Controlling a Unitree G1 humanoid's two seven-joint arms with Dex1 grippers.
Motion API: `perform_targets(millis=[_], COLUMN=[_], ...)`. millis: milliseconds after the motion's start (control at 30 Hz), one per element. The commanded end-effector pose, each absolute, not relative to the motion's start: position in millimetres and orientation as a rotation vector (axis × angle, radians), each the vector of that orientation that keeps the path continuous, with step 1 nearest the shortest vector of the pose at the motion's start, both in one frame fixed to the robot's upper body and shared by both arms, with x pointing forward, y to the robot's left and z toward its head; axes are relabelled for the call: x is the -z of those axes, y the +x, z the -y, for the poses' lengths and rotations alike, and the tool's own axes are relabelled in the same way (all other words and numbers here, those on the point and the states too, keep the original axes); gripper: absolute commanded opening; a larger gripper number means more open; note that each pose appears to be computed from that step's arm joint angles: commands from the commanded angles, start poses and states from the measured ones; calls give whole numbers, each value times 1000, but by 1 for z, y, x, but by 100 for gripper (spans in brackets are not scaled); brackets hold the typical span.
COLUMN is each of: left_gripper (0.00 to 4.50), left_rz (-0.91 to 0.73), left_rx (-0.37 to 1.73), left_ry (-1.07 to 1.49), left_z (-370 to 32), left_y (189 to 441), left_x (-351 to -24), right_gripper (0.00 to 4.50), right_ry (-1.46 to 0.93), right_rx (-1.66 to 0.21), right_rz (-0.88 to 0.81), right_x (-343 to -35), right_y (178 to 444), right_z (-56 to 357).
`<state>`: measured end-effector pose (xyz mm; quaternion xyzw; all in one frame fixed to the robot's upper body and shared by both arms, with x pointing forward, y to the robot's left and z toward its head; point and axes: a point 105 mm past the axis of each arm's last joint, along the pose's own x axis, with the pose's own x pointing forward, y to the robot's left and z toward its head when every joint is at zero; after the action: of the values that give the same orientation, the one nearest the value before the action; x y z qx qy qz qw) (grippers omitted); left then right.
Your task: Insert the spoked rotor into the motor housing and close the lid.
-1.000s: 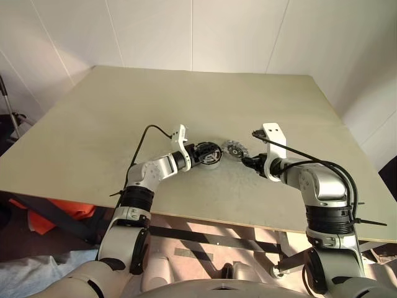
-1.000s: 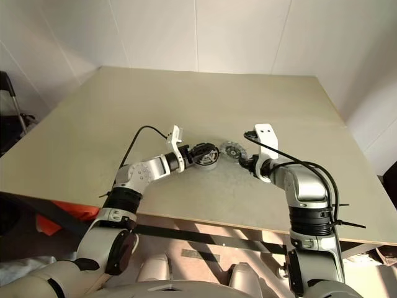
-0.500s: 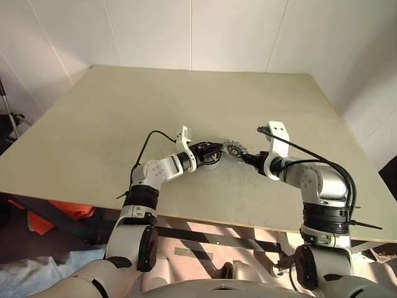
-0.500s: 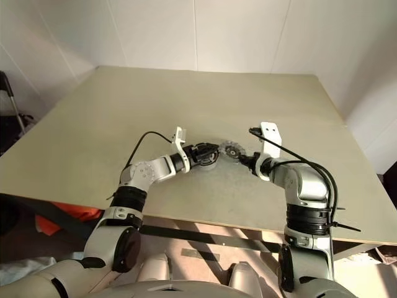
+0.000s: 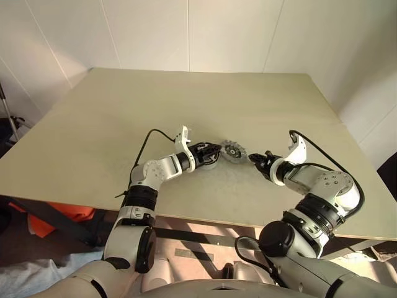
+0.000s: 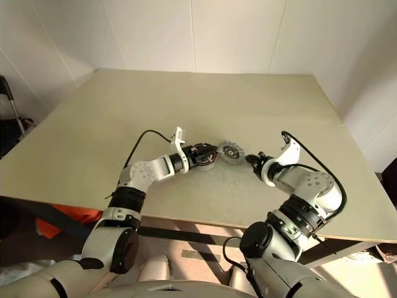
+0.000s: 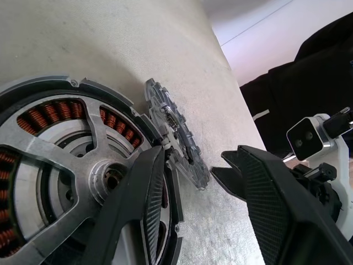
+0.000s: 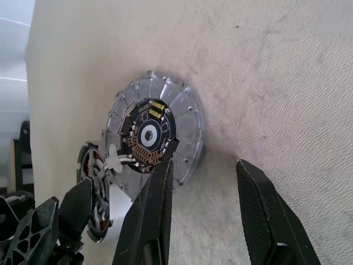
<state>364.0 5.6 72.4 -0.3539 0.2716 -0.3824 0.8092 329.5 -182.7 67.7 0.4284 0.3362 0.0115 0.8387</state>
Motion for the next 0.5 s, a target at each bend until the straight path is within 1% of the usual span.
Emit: perform_targets(millis=[33,233,367,500], left_gripper=[225,225,225,225], left_rz=[-636,-633,-632,-628], left_rx=[776,770,767,758], left_ry=[-714,-702,-690,-684], left_z=[-13,-16,-17,-20], left_y=[360,362,361,361], left_x=[-55,-54,-53,-52], right_gripper=[198,198,198,198], right_ry=[910,942,945,922], right_rx=[-85,-179,-185,-164], right_rz=[-659,-657,-696,-704], right_x=[-83,-93,-89,-85], right_y=[333,341,343,340], right_z=[175,156,150,154])
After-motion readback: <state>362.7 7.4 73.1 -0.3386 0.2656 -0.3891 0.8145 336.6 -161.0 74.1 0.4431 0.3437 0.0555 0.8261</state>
